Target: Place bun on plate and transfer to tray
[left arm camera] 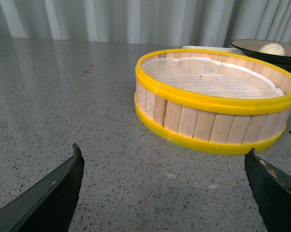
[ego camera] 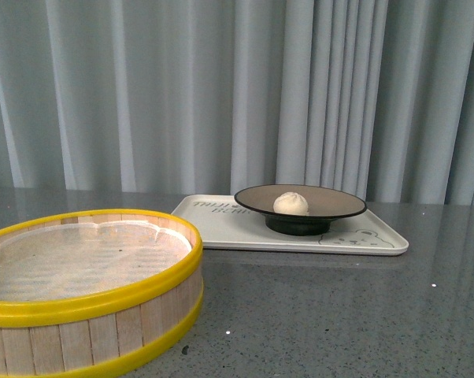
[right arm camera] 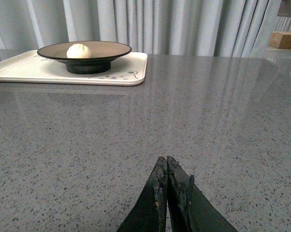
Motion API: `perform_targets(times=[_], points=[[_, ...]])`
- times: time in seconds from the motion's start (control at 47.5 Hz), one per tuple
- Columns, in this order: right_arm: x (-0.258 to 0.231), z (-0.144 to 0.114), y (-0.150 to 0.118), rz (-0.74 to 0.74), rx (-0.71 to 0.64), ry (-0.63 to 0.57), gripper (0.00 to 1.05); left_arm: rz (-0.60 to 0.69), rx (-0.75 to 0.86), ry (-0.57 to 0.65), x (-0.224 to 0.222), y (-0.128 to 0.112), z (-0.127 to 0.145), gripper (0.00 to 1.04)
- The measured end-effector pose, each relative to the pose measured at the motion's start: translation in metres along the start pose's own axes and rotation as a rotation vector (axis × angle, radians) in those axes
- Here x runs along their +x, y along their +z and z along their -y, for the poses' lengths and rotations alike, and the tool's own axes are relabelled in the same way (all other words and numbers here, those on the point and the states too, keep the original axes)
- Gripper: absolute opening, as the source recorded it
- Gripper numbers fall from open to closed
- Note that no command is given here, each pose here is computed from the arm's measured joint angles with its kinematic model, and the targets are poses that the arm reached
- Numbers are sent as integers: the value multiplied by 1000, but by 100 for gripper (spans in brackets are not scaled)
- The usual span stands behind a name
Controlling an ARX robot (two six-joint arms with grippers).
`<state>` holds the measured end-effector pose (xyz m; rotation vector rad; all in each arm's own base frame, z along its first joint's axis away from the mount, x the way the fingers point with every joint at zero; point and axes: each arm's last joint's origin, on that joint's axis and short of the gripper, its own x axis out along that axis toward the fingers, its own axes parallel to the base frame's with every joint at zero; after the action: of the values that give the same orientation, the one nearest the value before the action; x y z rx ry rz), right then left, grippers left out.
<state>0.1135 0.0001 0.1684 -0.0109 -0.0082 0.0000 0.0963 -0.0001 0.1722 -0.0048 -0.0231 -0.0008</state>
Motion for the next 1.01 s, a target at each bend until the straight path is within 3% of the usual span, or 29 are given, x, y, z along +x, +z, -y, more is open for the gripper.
perform_targets(times=[0.652,0.862,1.01], points=[[-16,0,-3,-6,0,2,2,0,0,0,0,0,0,98],[-16,0,-3,-5,0,2,48,0,0,0,0,0,0,98],[-16,0,-3,-5,0,3,74,0,0,0,0,0,0,98]])
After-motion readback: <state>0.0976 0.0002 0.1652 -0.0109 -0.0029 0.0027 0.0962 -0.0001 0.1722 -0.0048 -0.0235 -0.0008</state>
